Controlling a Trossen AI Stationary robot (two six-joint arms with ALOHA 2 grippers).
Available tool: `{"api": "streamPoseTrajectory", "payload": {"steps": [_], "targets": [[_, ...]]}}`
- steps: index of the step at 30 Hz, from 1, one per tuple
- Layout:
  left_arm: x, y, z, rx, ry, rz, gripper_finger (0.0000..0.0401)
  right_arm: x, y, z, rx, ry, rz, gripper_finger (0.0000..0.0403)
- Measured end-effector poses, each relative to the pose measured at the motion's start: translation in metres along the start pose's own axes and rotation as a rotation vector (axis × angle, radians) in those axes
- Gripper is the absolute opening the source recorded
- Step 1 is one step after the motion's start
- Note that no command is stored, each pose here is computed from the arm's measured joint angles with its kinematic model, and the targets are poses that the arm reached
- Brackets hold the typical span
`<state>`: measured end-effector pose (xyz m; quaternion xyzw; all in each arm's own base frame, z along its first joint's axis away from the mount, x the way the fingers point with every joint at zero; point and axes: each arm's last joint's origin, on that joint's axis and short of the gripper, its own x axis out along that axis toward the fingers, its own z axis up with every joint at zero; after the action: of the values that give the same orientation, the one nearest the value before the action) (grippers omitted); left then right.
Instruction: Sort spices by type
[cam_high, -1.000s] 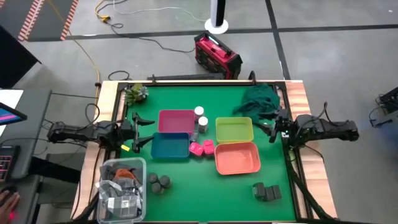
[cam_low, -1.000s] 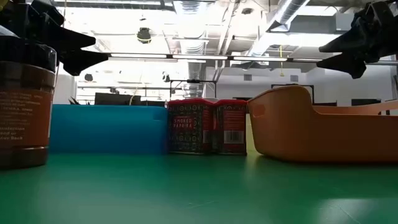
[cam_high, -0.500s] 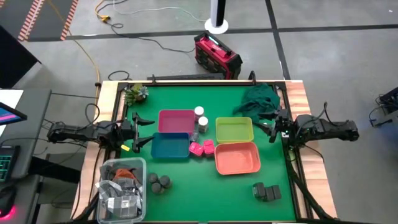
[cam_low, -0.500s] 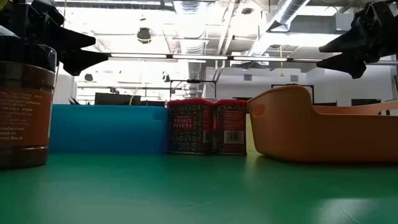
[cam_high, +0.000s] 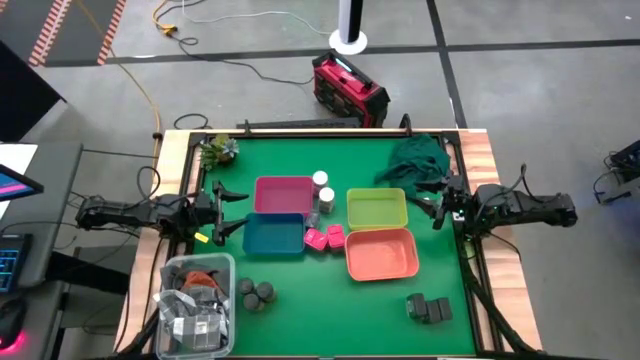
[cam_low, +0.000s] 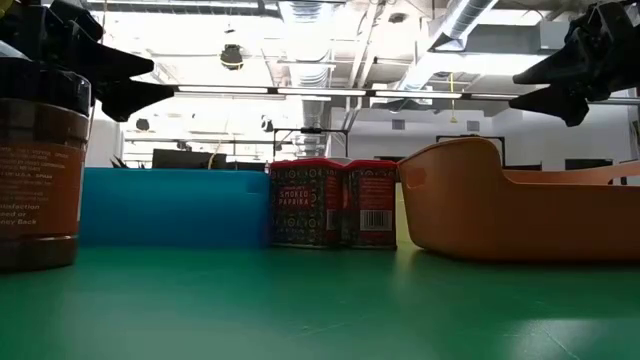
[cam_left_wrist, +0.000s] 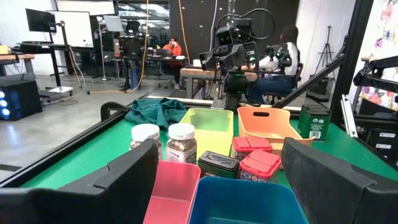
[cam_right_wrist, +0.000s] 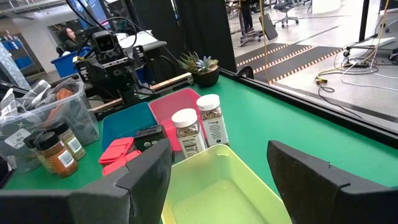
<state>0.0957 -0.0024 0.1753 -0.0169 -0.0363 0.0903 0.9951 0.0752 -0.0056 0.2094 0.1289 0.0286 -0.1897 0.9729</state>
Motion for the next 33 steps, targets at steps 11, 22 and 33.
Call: {"api": "streamPoseTrajectory", "payload": {"steps": [11, 22, 33], "targets": [[0.0, 0.0, -0.0001, 0.0, 0.0, 0.0, 0.0325, 0.0, 0.0, 0.0, 0.0, 0.0, 0.0, 0.0289], [0.0, 0.0006, 0.001, 0.017, -0.011, 0.019, 0.0325, 0.0, 0.0, 0.0, 0.0, 0.0, -0.001, 0.0289], [-0.001, 0.0027, 0.0084, -0.095, -0.042, 0.082, 0.0325, 0.0001, -0.0016, -0.0002, -0.196, -0.003, -0.044, 0.0289]]}}
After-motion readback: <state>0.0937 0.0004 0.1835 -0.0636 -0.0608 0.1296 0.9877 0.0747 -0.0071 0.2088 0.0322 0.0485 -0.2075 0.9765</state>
